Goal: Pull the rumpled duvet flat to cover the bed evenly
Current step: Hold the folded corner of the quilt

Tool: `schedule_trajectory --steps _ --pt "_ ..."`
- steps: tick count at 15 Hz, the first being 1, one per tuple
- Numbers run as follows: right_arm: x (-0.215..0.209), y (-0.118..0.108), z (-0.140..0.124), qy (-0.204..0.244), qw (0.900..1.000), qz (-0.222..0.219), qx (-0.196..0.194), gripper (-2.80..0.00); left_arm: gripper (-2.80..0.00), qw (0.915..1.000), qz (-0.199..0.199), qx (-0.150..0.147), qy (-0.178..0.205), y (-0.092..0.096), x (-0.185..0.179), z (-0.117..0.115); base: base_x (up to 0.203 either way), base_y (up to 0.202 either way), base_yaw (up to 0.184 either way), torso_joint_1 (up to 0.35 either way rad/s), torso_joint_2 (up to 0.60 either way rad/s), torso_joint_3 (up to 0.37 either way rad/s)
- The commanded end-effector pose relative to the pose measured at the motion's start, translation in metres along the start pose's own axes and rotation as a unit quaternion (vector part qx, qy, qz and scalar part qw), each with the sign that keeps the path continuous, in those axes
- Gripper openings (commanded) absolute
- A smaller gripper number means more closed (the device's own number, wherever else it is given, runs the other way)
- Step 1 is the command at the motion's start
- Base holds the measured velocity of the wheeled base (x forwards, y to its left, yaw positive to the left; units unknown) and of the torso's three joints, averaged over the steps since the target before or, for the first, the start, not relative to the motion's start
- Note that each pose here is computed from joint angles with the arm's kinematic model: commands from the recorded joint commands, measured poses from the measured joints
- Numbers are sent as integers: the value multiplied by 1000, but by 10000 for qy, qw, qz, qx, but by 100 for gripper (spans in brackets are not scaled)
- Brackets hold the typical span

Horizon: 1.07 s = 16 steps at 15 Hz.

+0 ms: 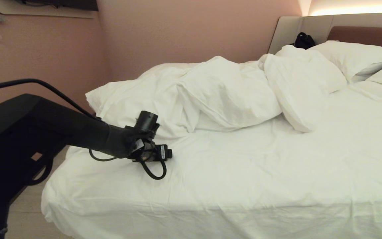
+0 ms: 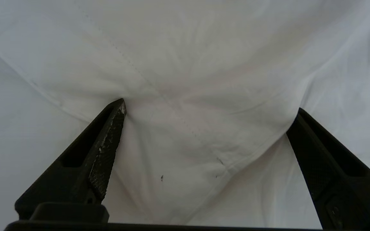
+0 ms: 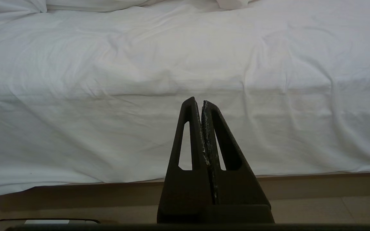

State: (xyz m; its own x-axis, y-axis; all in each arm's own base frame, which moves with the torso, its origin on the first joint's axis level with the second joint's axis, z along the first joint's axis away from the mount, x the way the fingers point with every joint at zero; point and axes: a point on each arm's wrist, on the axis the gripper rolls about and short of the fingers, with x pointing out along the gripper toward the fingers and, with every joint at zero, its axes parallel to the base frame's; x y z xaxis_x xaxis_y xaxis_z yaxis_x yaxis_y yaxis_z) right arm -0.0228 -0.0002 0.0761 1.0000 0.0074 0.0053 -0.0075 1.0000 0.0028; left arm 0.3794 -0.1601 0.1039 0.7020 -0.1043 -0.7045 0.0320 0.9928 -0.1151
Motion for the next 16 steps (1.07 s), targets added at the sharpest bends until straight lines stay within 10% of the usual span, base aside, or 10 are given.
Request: schedule_trajectory --steps 1,10,11,16 --pt "0 0 0 -4 10000 4 -2 -280 0 9999 118 11 1 -1 8 -4 0 0 0 0 0 0" --pt "0 0 0 -4 10000 4 -1 -280 0 9999 125 -12 -113 -2 3 -1 0 0 0 0 0 0" --pt "0 0 0 -4 10000 6 -6 -280 -280 9997 187 -13 -141 -1 3 -1 0 0 0 0 0 0" --pt "0 0 0 -4 10000 9 -6 -280 -280 9981 525 -20 -314 -1 8 -1 0 0 0 0 0 0"
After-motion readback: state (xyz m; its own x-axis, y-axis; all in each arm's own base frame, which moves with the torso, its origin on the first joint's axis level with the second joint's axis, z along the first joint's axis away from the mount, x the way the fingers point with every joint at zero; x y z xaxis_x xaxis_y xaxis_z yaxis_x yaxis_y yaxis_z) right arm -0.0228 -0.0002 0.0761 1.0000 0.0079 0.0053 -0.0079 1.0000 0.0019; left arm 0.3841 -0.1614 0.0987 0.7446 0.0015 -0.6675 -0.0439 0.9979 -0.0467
